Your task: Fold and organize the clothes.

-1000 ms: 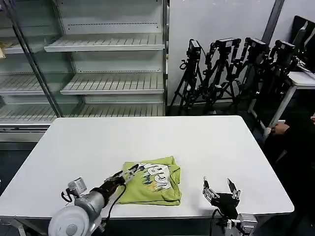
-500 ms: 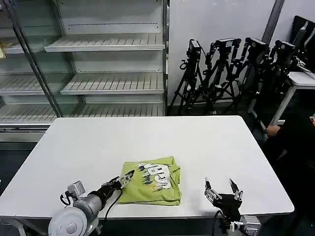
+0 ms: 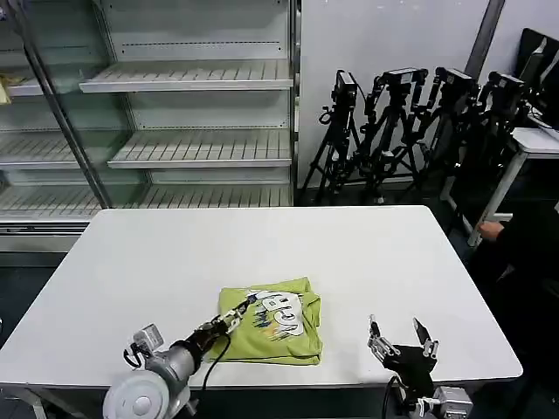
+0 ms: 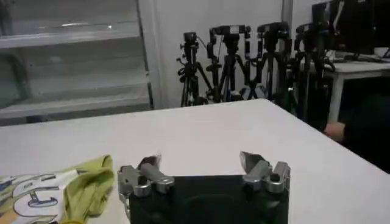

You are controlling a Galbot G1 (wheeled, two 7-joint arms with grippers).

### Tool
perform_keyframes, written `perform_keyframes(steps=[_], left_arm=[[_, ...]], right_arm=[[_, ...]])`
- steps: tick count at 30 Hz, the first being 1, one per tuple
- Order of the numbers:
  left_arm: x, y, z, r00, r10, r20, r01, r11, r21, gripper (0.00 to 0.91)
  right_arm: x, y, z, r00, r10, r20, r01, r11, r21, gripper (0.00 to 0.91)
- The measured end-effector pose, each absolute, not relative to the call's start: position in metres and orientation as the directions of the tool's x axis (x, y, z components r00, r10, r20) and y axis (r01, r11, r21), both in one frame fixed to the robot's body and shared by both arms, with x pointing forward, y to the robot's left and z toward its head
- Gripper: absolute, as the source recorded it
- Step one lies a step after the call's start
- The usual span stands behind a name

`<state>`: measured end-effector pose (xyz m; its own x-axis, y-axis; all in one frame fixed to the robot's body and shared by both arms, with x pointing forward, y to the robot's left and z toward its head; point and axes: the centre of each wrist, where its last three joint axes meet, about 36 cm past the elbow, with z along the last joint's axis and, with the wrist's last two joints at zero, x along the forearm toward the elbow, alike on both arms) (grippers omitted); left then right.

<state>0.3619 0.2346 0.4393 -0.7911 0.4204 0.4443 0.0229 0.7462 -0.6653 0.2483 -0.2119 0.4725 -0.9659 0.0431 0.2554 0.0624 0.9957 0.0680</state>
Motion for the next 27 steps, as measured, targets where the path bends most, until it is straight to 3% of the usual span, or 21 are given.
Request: perform_keyframes(steps=[15, 27], left_arm=[[0.367, 0.231, 0.434, -0.808, 0.413, 0.419, 0.0, 0.712, -0.702, 0.05], [0.366, 0.252, 0.45, -0.846, 0.361, 0.392, 0.004, 0.74, -0.672, 0.05]], right_arm=[[0.247, -0.211, 0.475, -0.966, 0.05, 0.252, 0.07, 0.995, 0.072, 0.907], [0.253, -0.212, 0.472, -0.966, 0.045, 0.254, 0.066, 0.995, 0.078, 0.907]])
